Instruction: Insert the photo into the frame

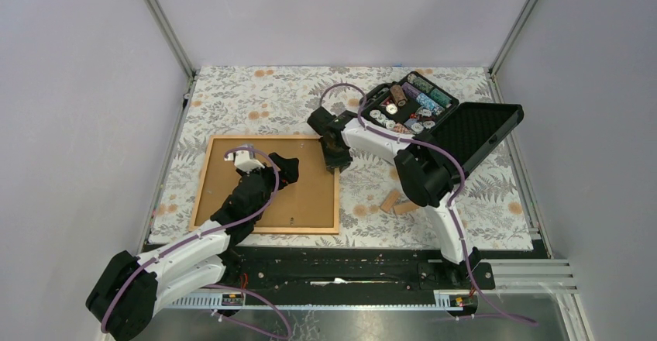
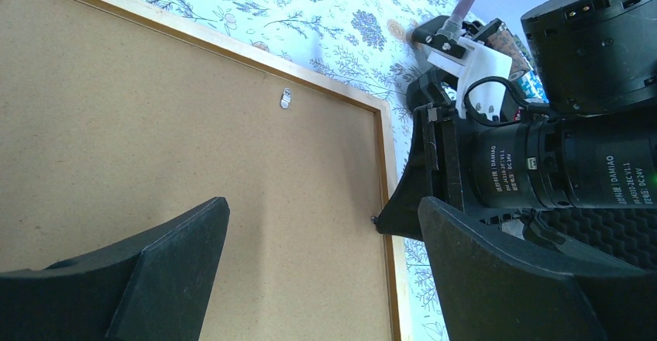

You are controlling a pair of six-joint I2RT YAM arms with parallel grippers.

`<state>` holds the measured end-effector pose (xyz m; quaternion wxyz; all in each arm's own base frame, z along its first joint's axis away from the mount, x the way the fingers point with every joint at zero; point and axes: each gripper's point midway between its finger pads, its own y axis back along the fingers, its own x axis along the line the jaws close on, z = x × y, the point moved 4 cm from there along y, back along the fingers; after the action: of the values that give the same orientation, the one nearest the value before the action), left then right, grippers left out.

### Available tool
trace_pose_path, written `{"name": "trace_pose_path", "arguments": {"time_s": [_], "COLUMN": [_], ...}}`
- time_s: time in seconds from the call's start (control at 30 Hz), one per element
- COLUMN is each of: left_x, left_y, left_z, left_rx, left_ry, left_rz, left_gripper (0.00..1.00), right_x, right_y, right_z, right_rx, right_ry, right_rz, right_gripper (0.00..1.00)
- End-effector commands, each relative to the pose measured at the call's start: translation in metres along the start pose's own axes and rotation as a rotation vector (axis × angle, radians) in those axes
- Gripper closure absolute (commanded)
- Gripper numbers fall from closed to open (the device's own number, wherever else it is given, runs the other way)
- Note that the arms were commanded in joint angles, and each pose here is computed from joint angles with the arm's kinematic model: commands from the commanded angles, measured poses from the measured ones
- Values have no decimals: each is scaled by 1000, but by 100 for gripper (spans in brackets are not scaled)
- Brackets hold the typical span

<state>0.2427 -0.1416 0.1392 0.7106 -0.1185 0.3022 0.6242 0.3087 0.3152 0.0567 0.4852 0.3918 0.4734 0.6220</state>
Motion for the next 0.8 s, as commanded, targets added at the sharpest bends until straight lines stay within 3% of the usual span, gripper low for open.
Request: {"name": "trace_pose_path", "arguments": {"time_s": [0.0, 0.1, 0.17, 0.23, 0.53, 0.67, 0.77], "left_x": [-3, -3, -3, -3, -5, -5, -5], "left_y": [0, -1, -1, -2, -7, -9, -9], "left_z": [7, 7, 7, 6, 3, 3, 2], "left_rx": [-41, -38, -37, -32, -13, -6, -4], "left_ry": [5, 4, 1, -2, -14, -19, -19], "left_rz": [-12, -11, -8, -6, 7, 11, 12], "left_gripper": [3, 3, 3, 3, 3, 3, 3], "right_x": [-41, -37, -27, -18, -20, -28, -32], "right_y": [-19, -15, -8, 0, 8, 2, -1], "right_z": [-3, 7, 11, 14, -18, -33, -30], "right_rx": [31, 6, 2, -2, 90, 95, 75], "right_ry": [166, 179, 166, 146, 66, 81, 112], "right_rz": [-206, -198, -139, -85, -55, -96, -116], "right_gripper": [100, 99, 79, 67, 44, 41, 50]}}
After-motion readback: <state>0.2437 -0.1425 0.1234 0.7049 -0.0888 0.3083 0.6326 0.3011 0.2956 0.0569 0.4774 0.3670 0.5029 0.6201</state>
